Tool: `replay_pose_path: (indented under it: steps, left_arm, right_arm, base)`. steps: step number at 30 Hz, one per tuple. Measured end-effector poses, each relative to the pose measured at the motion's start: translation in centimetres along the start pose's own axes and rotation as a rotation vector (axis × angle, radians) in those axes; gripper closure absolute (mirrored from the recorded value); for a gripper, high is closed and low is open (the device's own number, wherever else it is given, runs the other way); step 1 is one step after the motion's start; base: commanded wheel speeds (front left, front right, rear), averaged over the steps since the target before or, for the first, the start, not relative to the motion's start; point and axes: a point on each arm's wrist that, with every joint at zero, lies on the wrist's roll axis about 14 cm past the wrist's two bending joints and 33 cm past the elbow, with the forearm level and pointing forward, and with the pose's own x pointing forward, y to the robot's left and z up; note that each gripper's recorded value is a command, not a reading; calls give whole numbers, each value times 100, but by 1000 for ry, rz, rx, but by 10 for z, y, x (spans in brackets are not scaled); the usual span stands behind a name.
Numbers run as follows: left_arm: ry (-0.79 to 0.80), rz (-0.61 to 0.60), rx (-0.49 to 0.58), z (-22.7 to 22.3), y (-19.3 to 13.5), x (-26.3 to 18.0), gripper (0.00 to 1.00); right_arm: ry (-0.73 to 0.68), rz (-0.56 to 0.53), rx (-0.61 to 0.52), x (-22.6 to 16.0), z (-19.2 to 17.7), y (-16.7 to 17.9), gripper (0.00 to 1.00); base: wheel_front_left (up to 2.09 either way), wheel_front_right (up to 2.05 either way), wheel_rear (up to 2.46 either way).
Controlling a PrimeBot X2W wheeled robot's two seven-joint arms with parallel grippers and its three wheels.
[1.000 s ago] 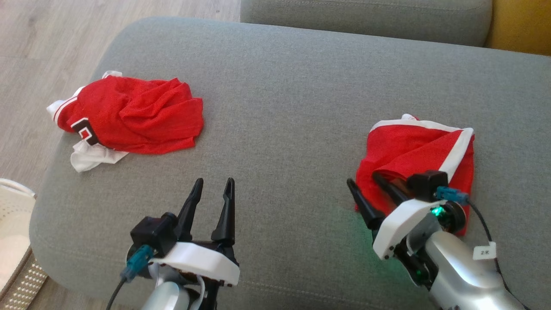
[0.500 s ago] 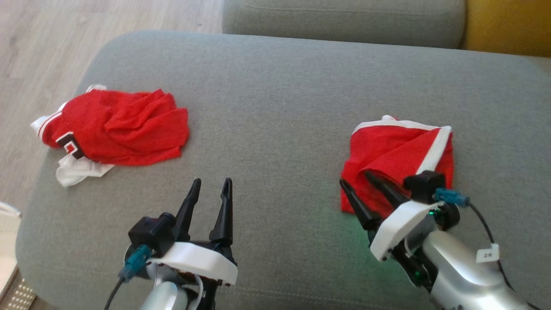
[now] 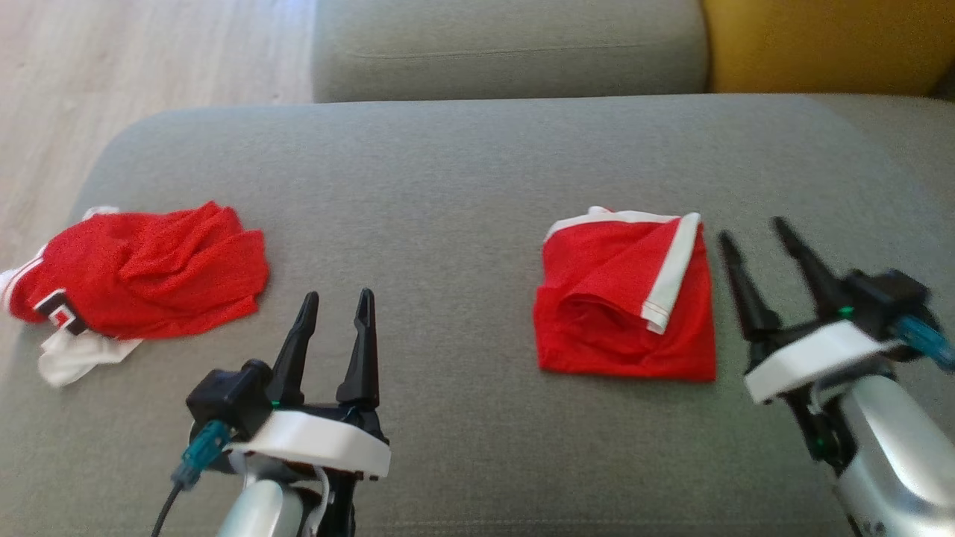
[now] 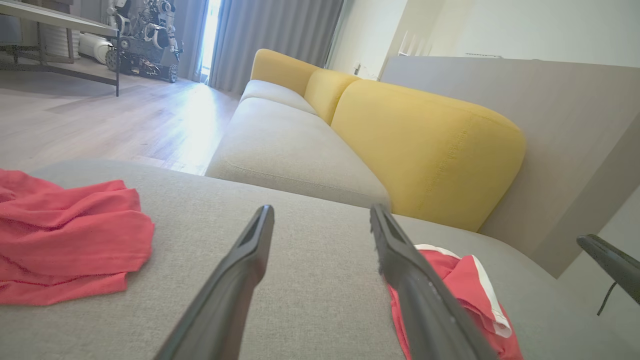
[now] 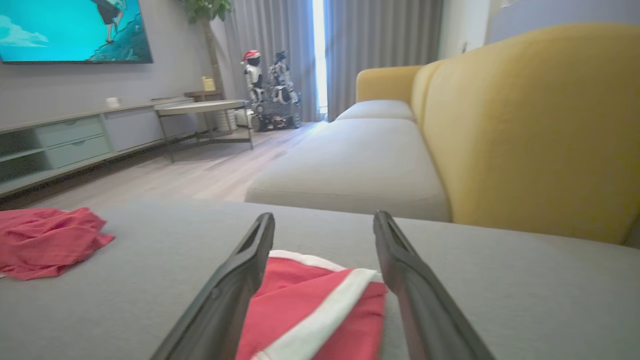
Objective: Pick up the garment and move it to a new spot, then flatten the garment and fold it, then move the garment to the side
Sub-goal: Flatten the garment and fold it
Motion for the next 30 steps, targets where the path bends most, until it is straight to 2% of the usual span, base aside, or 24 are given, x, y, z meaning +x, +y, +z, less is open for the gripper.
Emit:
replay_pose_path:
  steps: [4, 6, 10, 17, 18, 19, 20, 24, 30]
  left_arm:
    - [2, -30, -8, -1, -9, 6, 0]
    - [12, -38, -11, -5, -12, 9, 0]
    - [48, -52, -13, -17, -16, 11, 0]
    - [91, -59, -19, -31, -18, 9, 0]
    - [92, -60, -20, -31, -18, 10, 0]
    - [92, -61, -20, -32, -19, 10, 0]
    - [93, -61, -20, -32, -18, 10, 0]
    - [99, -57, -21, -34, -17, 10, 0]
    - [122, -44, -25, -42, -11, 11, 0]
  right_arm:
    - [-61, -157, -34, -25, 6, -31, 0]
    - [-60, -227, -9, -40, -2, -38, 0]
    - [-36, -320, -31, -65, -15, -47, 0]
    - [-38, -372, -51, -77, -15, -51, 0]
    - [-38, -374, -49, -77, -16, -50, 13]
    - [-36, -375, -44, -78, -17, -49, 84]
    - [-35, -374, -42, -77, -17, -48, 100]
    - [-9, -357, -34, -73, -26, -44, 100]
    - [86, -305, -3, -55, -58, -33, 100]
  base:
    - [0, 0, 0]
    - [0, 0, 0]
    - [0, 0, 0]
    - [0, 0, 0]
    - [0, 0, 0]
    - [0, 0, 0]
    - [0, 0, 0]
    - [0, 0, 0]
    - [0, 0, 0]
